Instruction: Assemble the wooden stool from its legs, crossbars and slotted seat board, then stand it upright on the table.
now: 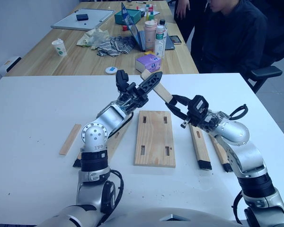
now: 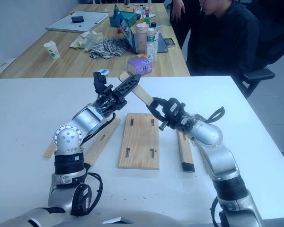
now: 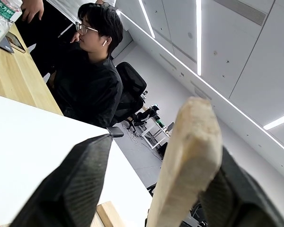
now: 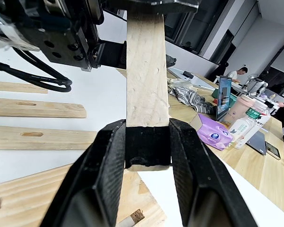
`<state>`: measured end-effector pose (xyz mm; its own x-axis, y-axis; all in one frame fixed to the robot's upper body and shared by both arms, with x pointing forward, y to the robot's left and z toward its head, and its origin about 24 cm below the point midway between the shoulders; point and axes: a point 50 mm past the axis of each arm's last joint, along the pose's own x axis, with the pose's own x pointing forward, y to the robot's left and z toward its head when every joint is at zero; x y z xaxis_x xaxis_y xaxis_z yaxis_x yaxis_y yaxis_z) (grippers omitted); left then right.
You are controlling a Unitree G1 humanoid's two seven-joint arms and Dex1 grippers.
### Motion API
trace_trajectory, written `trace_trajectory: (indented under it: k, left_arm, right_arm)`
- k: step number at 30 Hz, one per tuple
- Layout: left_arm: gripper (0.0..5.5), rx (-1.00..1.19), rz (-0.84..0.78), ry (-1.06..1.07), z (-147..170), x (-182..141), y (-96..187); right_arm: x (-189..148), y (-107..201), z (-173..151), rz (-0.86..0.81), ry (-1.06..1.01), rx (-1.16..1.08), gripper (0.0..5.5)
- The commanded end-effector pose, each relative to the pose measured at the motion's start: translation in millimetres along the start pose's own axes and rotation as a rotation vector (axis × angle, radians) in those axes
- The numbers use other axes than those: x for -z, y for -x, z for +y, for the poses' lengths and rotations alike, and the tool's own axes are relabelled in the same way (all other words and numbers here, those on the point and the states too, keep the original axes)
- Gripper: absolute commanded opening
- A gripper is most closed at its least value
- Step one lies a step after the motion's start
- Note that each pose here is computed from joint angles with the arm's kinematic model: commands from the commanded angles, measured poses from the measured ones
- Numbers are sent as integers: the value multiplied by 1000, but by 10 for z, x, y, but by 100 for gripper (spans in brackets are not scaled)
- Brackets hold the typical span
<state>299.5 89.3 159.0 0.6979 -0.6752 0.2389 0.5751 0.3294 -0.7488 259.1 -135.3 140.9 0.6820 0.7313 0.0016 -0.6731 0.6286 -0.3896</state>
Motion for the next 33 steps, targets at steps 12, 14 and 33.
trace_trajectory:
  k: [12, 14, 33]
  left_arm:
    - [56, 24, -13, -14, -43, -4, -14]
    - [44, 23, -17, -15, -39, -10, -17]
    - [38, -344, -96, -313, 555, -374, 363]
  right_arm:
    - [-54, -49, 34, -26, -41, 12, 129]
    - [-54, -54, 31, -26, -44, 13, 129]
    - [146, 248, -350, 91, -15, 49, 294]
